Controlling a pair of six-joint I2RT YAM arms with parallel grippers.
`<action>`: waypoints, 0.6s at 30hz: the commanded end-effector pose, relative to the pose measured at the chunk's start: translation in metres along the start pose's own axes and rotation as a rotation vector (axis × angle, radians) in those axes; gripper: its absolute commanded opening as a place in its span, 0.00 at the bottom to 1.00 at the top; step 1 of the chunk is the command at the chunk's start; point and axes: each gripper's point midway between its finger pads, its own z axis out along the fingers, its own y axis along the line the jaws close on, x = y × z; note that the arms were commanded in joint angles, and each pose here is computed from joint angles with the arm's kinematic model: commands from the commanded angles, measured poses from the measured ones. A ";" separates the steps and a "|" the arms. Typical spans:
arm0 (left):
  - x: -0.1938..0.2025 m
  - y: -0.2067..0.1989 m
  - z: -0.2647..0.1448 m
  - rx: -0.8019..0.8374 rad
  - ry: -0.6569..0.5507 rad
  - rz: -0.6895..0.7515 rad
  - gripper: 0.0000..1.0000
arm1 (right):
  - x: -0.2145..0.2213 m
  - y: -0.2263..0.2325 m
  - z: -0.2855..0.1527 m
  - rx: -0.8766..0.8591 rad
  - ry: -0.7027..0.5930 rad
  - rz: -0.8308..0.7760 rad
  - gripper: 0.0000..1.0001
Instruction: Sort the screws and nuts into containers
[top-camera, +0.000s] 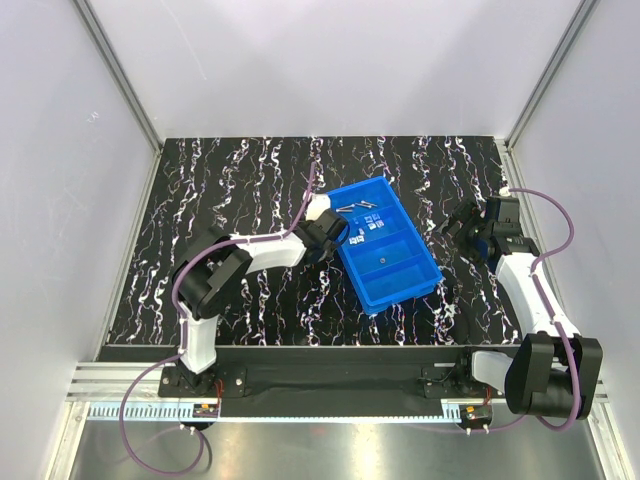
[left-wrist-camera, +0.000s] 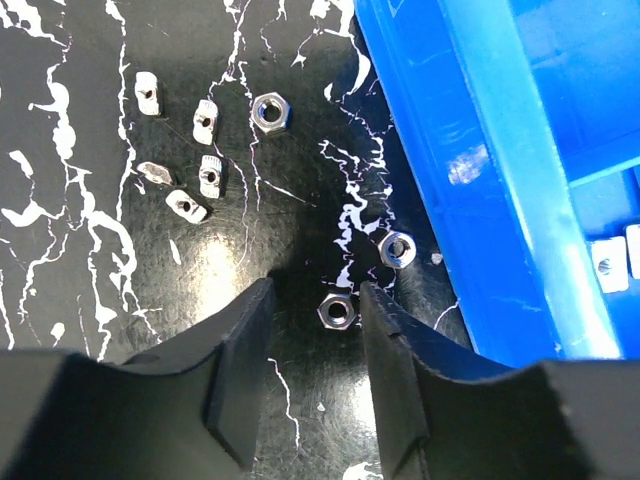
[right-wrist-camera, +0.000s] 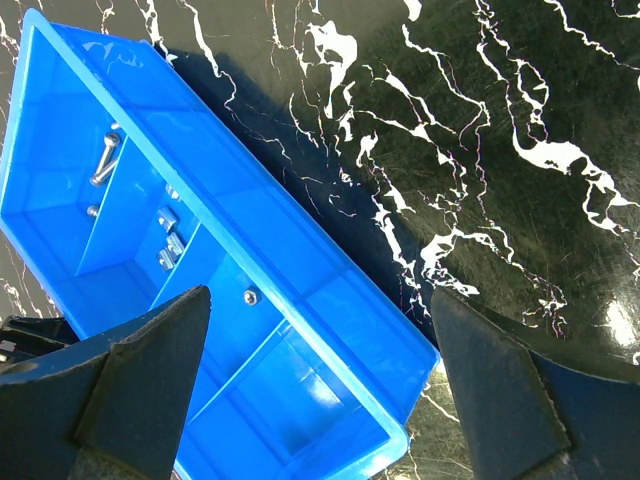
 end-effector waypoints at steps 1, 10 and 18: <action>-0.005 -0.001 0.005 -0.007 -0.018 -0.045 0.42 | -0.016 0.011 -0.007 -0.024 -0.053 -0.022 1.00; 0.011 0.001 0.004 -0.008 0.017 -0.060 0.29 | -0.016 0.011 -0.008 -0.024 -0.053 -0.023 1.00; 0.017 0.003 -0.002 -0.021 0.020 -0.044 0.30 | -0.014 0.011 -0.008 -0.028 -0.048 -0.018 1.00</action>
